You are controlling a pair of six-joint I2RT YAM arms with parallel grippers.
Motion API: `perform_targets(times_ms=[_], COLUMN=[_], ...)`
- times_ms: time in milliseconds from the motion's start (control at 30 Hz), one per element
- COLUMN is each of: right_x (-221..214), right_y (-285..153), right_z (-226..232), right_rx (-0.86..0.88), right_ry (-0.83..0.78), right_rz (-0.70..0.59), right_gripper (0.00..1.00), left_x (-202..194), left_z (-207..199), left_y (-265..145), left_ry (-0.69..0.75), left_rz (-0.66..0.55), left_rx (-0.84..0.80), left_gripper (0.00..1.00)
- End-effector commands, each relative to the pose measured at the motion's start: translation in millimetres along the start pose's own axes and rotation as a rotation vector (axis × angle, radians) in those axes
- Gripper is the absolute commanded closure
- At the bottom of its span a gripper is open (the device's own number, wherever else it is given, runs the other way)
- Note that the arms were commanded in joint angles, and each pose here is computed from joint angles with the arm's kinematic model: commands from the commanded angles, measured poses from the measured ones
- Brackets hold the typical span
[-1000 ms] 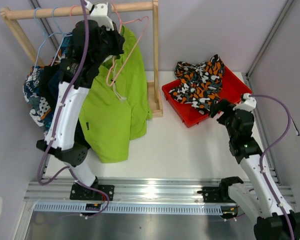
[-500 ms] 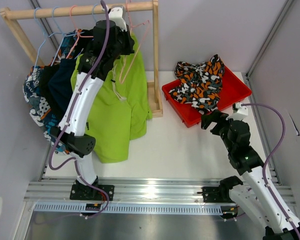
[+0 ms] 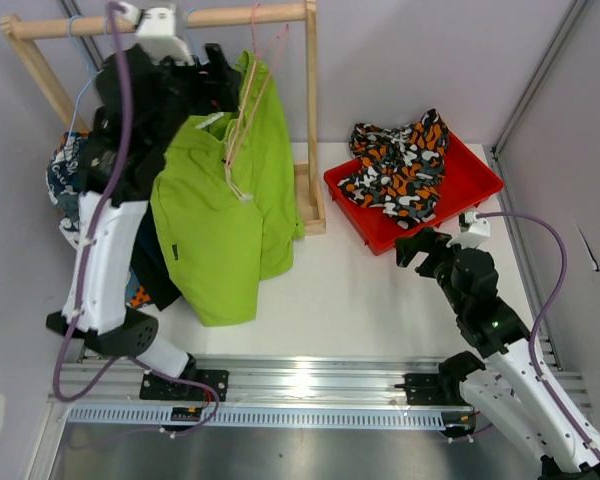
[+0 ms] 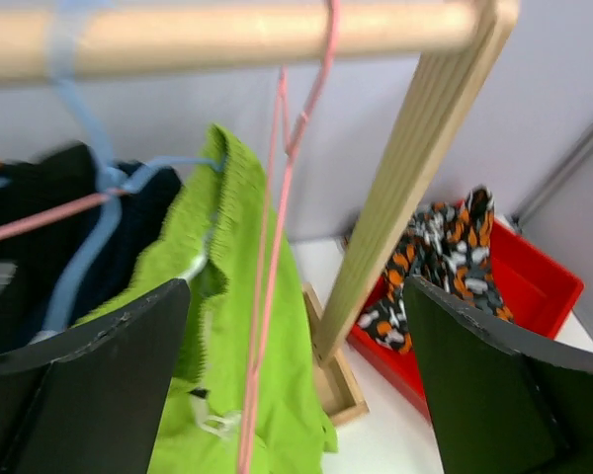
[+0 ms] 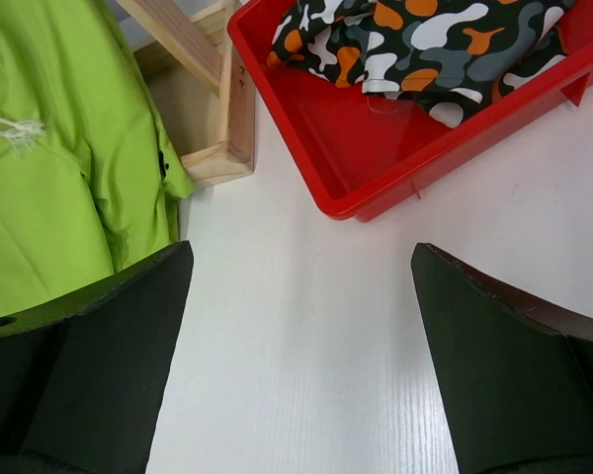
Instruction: Remove the shorts from the hanger
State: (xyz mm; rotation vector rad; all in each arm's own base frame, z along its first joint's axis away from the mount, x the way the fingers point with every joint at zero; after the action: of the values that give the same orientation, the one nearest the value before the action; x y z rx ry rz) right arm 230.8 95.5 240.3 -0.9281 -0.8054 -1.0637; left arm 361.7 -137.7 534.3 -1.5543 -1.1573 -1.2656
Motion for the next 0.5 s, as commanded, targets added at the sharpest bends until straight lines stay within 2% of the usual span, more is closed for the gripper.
perform_targets(times_ms=[0, 167, 467], right_x=[4.2, 3.9, 2.6], right_y=[-4.1, -9.0, -12.6], right_z=[-0.8, 1.2, 3.7], right_rx=[-0.012, 0.002, 0.012], right_ry=[0.014, 0.011, 0.003], right_rz=[-0.024, -0.021, -0.006], right_gripper=[0.00, 0.01, 0.01], left_x=[27.6, 21.4, -5.3], left_z=[30.3, 61.8, 88.8], left_y=[-40.7, -47.5, -15.8], left_ry=[0.049, 0.055, 0.023], left_rz=[-0.077, -0.066, 0.012], left_rx=[0.098, 0.169, 0.182], left_gripper=[0.04, 0.04, 0.07])
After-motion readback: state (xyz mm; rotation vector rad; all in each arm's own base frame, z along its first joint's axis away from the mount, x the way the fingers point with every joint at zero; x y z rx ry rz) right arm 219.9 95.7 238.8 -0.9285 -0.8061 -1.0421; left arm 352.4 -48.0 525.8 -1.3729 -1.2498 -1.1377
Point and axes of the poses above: each gripper's point midway between its finger pads, its own y axis out along the fingers, its own z axis along the line the jaws close on, x = y × z, the point moved 3 cm from there along -y, back along the fingers, and after that the axes turned 2 degrees about -y, right-handed, at the moved point
